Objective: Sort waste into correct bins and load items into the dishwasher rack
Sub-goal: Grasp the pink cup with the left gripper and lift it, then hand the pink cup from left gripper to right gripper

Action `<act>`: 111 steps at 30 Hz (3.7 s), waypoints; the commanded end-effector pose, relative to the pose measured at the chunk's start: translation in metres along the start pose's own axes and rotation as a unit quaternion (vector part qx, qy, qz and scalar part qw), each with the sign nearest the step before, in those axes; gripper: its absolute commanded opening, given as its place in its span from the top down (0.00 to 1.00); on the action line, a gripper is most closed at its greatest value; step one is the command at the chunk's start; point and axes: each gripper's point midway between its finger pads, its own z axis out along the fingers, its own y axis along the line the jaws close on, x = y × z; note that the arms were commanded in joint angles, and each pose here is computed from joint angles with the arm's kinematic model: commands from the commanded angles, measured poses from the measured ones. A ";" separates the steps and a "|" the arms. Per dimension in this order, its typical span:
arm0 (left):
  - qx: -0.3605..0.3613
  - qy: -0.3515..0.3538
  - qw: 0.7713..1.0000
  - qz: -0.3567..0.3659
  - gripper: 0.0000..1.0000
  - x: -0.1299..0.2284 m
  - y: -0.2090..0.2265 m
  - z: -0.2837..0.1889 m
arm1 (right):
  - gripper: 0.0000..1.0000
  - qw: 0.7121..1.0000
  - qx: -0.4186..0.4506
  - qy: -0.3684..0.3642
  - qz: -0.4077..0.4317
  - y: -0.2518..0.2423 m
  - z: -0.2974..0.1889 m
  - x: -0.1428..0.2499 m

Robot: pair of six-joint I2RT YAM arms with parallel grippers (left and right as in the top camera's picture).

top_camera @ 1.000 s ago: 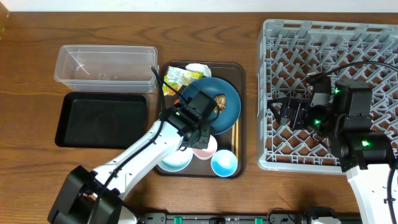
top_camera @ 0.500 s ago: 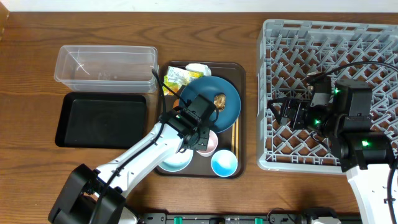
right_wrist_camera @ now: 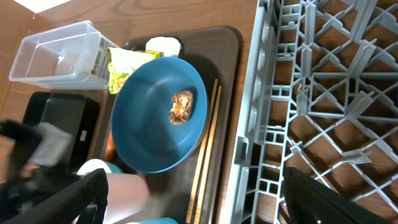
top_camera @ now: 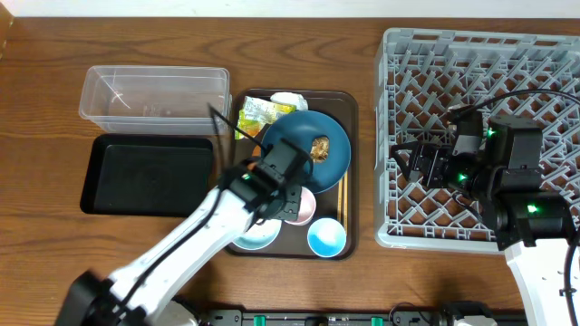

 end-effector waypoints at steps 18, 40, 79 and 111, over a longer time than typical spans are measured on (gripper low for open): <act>0.052 -0.094 0.994 -0.034 0.94 -0.020 -0.011 -0.064 | 0.18 1.000 -0.016 -0.013 0.005 0.007 -0.008 -0.008; 0.276 -0.134 0.949 -0.070 0.94 -0.061 -0.038 -0.128 | 0.15 0.984 -0.170 0.004 -0.059 0.060 -0.017 -0.002; 0.585 -0.150 0.796 0.042 0.94 -0.092 -0.056 -0.238 | 0.15 0.890 -0.406 -0.060 -0.200 0.176 -0.064 -0.016; 0.627 -0.086 0.769 0.089 0.94 -0.073 -0.076 -0.231 | 0.21 0.828 -0.488 -0.063 -0.267 0.224 -0.077 0.000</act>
